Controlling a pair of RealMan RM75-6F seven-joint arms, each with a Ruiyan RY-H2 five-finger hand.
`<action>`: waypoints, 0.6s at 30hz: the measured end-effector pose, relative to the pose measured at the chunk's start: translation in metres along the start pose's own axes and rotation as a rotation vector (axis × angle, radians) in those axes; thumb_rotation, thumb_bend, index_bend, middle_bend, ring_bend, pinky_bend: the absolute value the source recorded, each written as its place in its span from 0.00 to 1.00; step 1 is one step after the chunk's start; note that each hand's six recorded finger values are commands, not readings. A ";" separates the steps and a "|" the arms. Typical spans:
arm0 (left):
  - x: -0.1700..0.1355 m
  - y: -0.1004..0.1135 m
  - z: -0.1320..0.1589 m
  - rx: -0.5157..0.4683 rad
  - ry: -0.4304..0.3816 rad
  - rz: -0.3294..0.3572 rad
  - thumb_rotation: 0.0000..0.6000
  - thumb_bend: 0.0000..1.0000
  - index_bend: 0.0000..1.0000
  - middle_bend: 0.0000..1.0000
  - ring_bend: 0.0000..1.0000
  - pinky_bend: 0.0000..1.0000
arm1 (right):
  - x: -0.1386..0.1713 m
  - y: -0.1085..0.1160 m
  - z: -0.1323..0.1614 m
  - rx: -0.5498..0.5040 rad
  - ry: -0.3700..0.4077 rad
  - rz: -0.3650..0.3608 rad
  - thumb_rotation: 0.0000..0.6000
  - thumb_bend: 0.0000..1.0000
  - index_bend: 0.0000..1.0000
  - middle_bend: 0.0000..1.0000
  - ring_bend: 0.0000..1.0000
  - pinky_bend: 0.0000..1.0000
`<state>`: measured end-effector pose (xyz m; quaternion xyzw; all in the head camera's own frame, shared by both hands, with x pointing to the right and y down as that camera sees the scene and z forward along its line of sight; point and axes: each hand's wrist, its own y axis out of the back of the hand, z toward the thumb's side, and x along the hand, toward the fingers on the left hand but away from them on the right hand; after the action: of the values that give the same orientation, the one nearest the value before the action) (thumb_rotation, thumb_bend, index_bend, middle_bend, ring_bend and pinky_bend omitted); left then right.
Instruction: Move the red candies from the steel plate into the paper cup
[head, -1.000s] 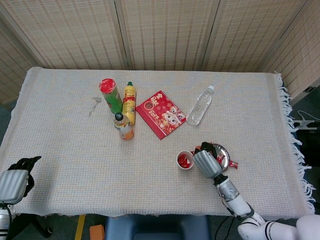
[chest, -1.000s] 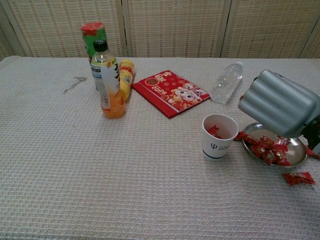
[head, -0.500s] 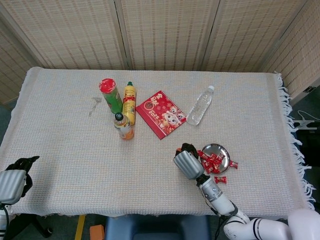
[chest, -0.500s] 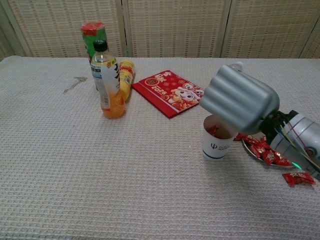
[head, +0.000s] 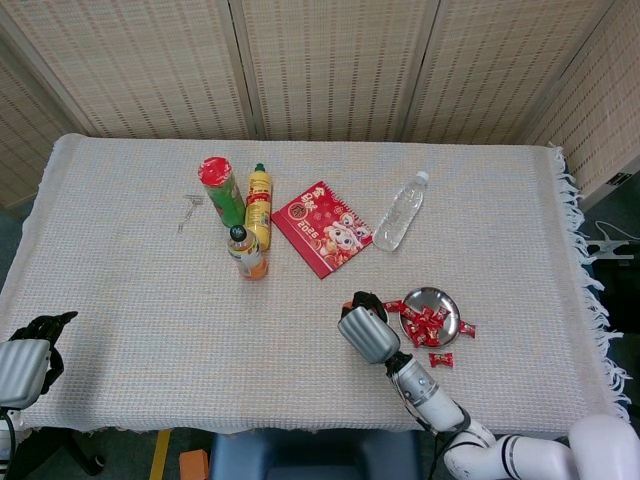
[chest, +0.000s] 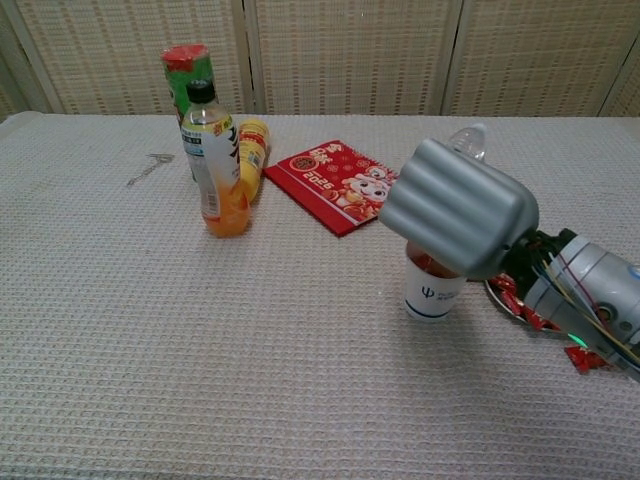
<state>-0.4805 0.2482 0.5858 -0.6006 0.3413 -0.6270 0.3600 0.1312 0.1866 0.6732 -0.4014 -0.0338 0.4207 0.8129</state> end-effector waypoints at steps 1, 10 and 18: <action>0.000 0.000 0.000 0.000 0.000 0.000 1.00 0.98 0.17 0.24 0.19 0.35 | 0.001 0.000 0.000 0.000 0.002 -0.003 1.00 0.51 0.76 0.82 0.66 1.00; 0.000 0.000 -0.001 -0.001 -0.001 0.000 1.00 0.98 0.17 0.24 0.19 0.35 | 0.006 -0.003 -0.001 0.004 0.009 0.009 1.00 0.49 0.62 0.72 0.65 1.00; 0.001 -0.001 0.000 0.002 -0.001 -0.003 1.00 0.98 0.17 0.24 0.19 0.35 | 0.013 -0.009 -0.003 0.001 0.013 0.044 1.00 0.47 0.46 0.64 0.64 1.00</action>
<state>-0.4804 0.2478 0.5868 -0.6013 0.3395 -0.6275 0.3598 0.1465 0.1909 0.6732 -0.4043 -0.0196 0.4358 0.8039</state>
